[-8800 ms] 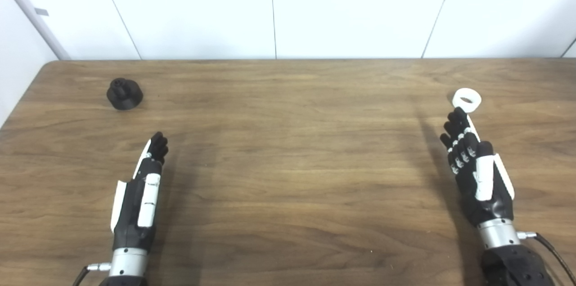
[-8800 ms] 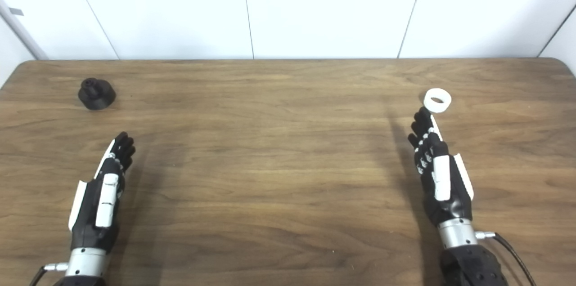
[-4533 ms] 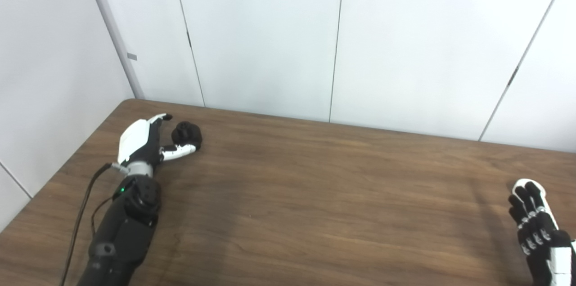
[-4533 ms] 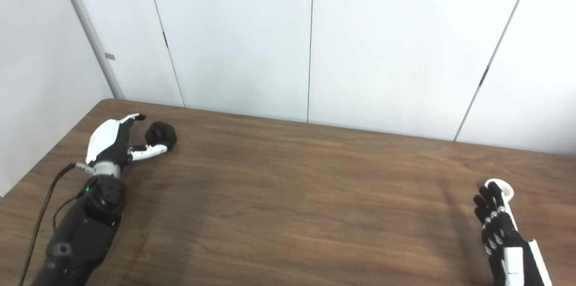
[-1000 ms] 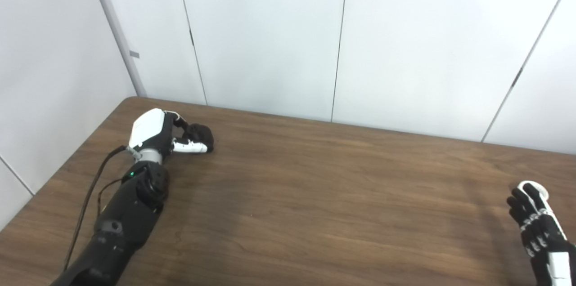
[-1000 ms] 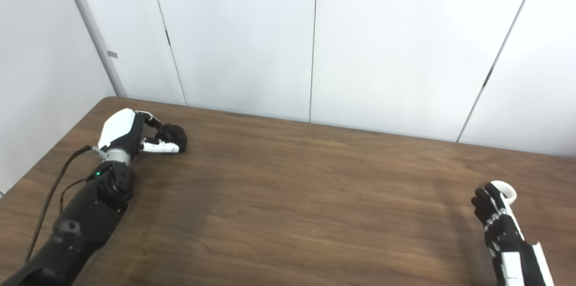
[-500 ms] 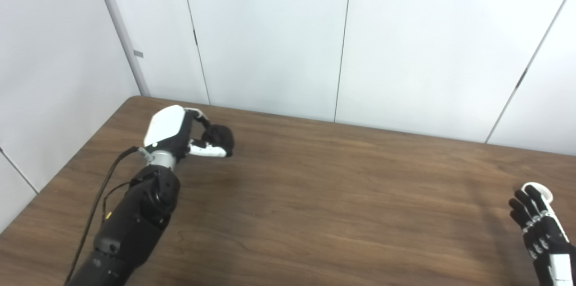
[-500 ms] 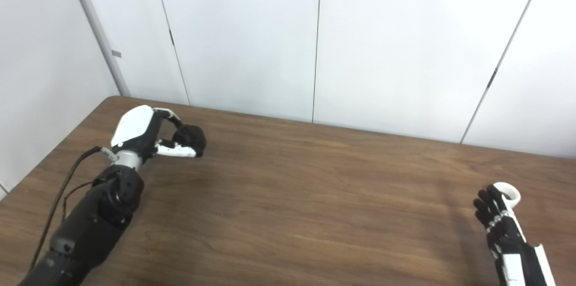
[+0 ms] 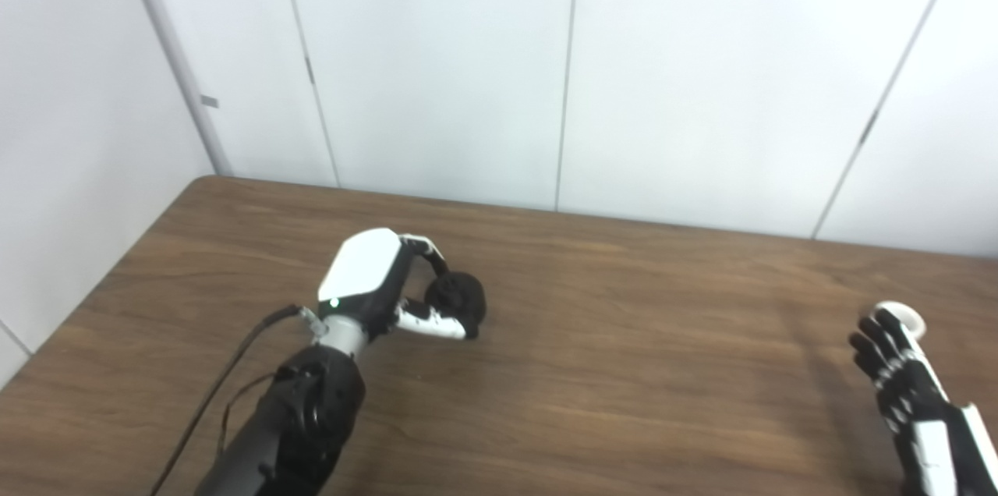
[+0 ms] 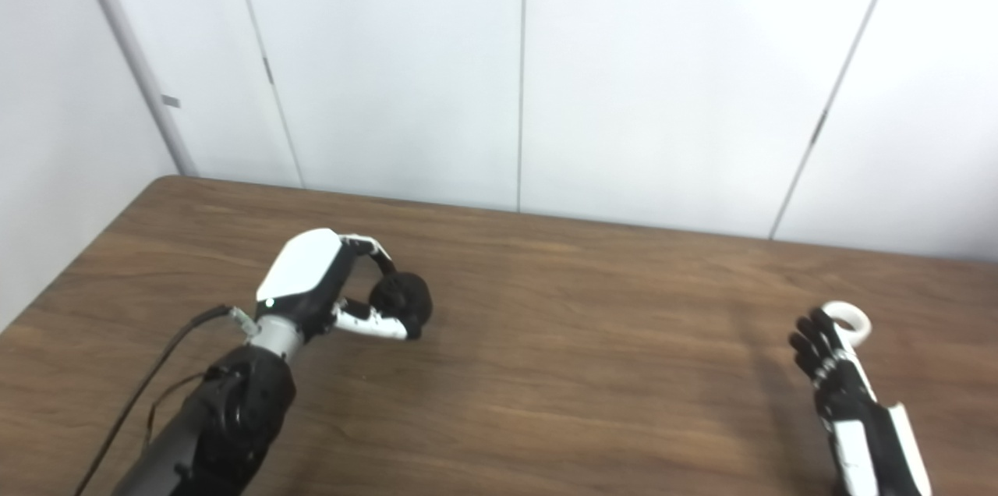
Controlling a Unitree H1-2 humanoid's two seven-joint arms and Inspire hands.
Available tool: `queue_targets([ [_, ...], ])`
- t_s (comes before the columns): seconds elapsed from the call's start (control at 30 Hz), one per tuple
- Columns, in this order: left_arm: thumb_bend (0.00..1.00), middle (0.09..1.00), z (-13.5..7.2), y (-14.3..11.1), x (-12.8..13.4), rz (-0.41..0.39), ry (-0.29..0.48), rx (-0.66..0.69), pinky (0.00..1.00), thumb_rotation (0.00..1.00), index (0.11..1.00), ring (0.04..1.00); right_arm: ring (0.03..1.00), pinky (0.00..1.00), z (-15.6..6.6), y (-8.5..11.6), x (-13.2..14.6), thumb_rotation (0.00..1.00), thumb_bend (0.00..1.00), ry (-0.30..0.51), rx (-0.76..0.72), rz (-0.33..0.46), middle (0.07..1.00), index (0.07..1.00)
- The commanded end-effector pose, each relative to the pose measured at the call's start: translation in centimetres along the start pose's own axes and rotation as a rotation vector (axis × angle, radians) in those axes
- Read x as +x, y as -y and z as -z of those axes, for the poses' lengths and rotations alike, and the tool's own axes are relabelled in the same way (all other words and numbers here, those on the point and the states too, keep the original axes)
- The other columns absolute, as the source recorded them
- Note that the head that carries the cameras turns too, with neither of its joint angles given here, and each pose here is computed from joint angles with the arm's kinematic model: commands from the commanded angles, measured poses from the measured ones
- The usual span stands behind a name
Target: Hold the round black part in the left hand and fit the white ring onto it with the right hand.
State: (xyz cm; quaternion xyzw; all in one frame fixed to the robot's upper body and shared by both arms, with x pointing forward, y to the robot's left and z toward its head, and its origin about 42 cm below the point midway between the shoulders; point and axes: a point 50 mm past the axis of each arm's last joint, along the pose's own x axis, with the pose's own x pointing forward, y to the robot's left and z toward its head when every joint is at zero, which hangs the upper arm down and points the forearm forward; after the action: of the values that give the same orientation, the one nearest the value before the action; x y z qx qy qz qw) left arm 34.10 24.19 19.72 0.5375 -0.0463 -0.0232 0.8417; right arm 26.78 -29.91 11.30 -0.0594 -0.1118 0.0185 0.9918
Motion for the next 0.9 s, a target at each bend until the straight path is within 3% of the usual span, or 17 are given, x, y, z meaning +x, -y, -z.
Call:
queue_targets([
  [0.0, 0.52, 0.735, -1.7, -1.2, 0.1, -0.058, 0.065, 0.031, 0.98, 0.05, 0.484, 0.837, 0.912, 0.93, 4.0, -3.2, -4.8, 0.97, 0.67, -0.193, 0.099, 0.022, 0.923, 0.93],
  [0.47, 0.52, 0.739, -6.1, 3.8, -4.3, 0.042, 0.238, 0.071, 0.95, 0.06, 0.483, 0.818, 0.914, 0.95, 2.5, -5.5, -4.1, 0.99, 0.63, -0.201, 0.107, 0.026, 0.93, 0.943],
  [0.87, 0.52, 0.741, -8.2, 6.6, -5.6, 0.119, 0.306, 0.068, 0.95, 0.06, 0.483, 0.83, 0.925, 0.96, 1.3, -6.8, -3.5, 1.0, 0.64, -0.204, 0.11, 0.033, 0.931, 0.946],
])
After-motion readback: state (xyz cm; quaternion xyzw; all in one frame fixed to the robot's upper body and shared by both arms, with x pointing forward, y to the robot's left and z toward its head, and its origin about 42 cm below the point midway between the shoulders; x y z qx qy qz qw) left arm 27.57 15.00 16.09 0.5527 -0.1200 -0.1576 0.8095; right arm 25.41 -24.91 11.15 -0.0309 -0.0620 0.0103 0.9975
